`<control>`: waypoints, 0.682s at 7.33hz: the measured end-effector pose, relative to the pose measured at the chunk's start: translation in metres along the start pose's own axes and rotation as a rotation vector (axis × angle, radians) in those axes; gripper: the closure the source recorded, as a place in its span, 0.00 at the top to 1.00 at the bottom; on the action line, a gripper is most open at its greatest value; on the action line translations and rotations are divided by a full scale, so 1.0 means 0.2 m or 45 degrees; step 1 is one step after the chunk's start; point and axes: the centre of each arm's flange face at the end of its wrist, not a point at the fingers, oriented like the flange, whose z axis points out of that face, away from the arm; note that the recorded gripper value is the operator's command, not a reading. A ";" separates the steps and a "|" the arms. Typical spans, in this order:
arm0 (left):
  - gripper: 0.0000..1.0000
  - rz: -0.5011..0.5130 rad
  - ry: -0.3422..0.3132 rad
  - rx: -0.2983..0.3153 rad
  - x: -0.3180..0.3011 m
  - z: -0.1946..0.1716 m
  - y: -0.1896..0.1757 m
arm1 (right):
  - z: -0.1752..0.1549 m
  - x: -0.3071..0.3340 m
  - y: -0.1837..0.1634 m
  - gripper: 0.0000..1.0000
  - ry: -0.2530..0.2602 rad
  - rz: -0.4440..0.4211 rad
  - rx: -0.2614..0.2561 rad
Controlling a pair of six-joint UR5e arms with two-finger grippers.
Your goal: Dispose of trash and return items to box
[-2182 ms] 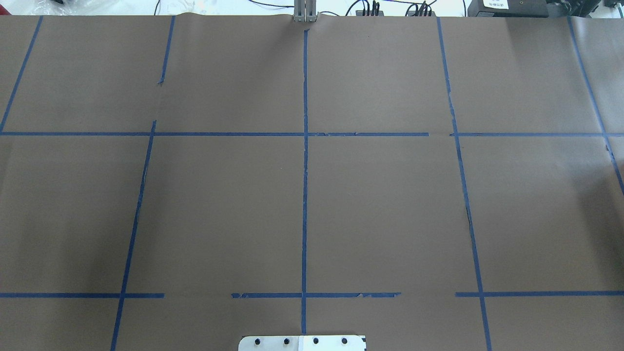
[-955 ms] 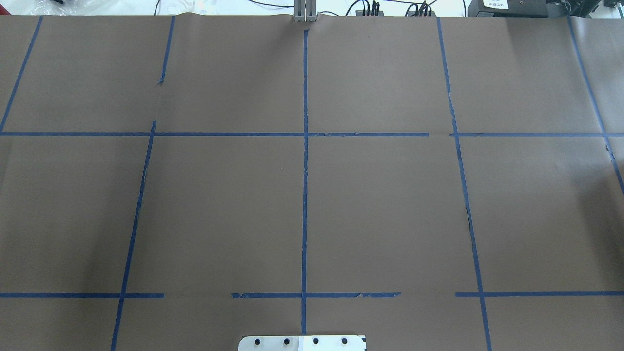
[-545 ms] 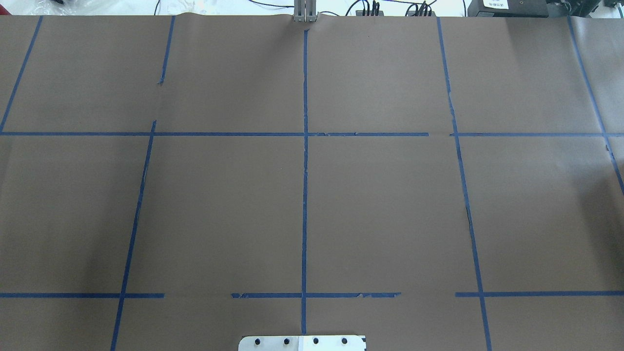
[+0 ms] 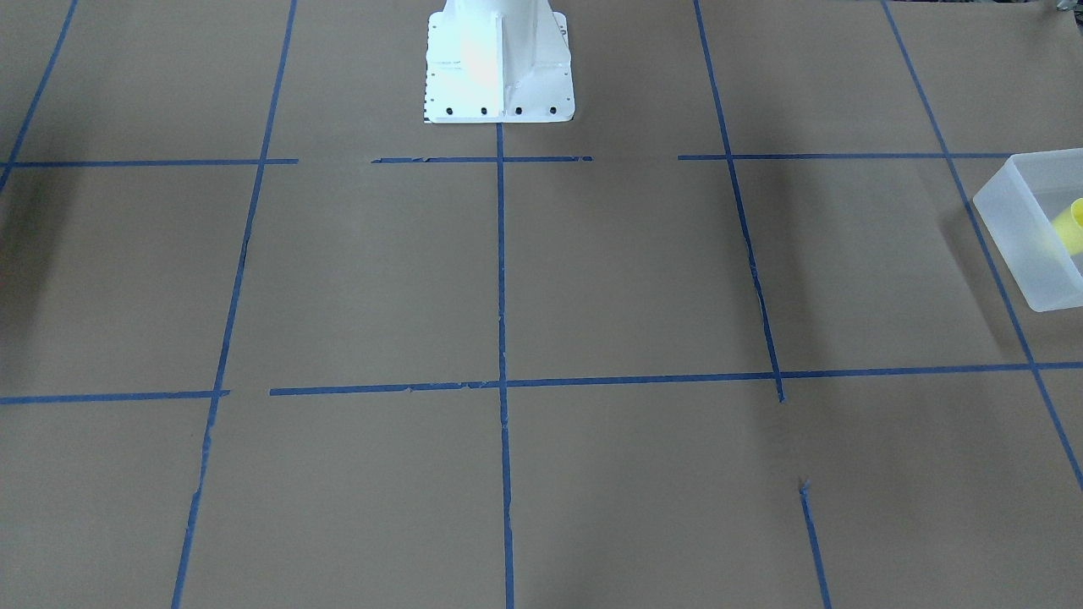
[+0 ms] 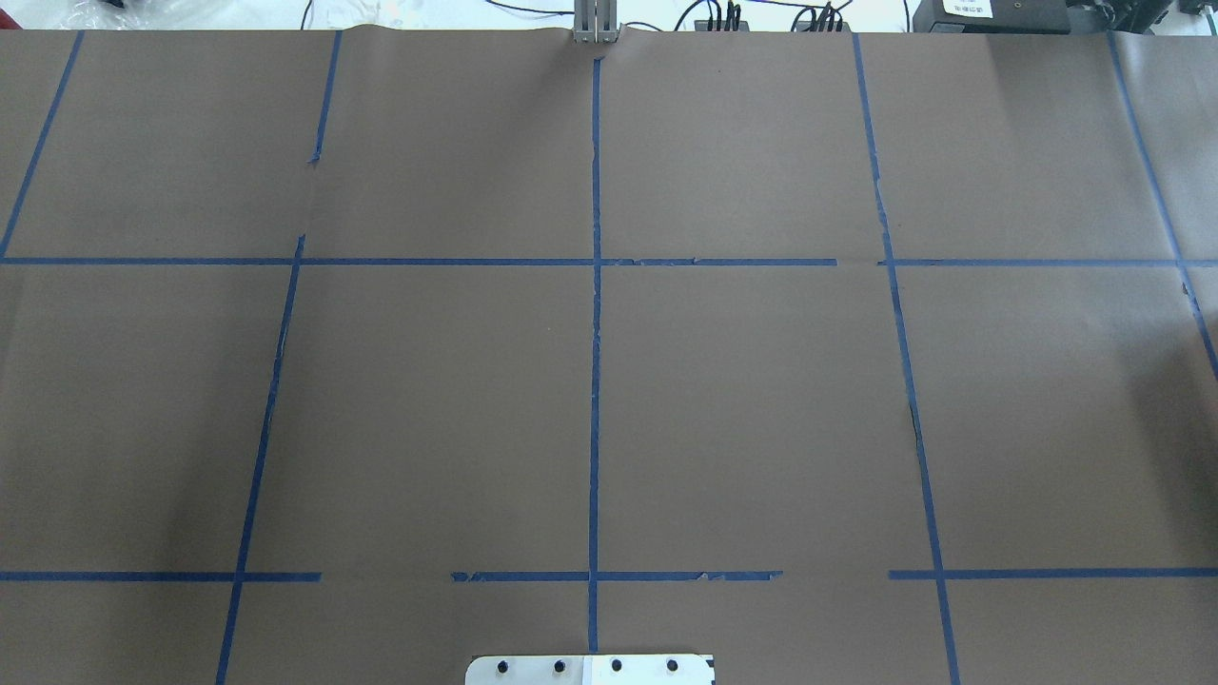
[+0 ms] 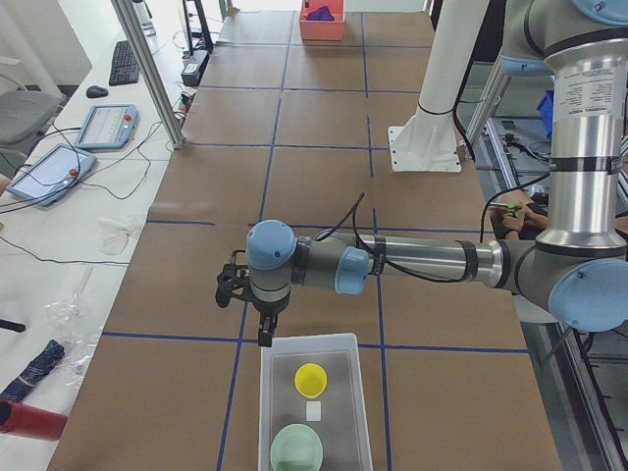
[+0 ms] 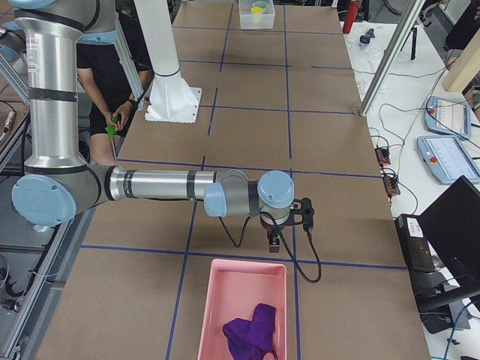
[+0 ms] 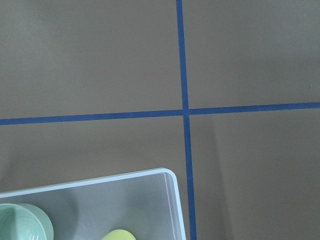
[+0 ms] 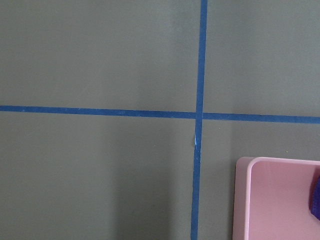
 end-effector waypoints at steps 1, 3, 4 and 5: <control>1.00 0.000 0.000 0.000 0.00 0.00 0.00 | 0.00 0.00 0.00 1.00 0.002 0.000 0.000; 1.00 0.003 0.000 0.001 0.00 0.00 0.00 | 0.00 0.00 0.00 1.00 0.004 0.000 0.000; 1.00 0.004 0.001 0.002 0.01 0.00 -0.01 | 0.00 0.00 0.00 1.00 0.004 0.001 0.000; 1.00 0.005 0.002 0.004 0.01 -0.01 -0.01 | 0.00 0.00 0.00 1.00 0.005 0.001 0.000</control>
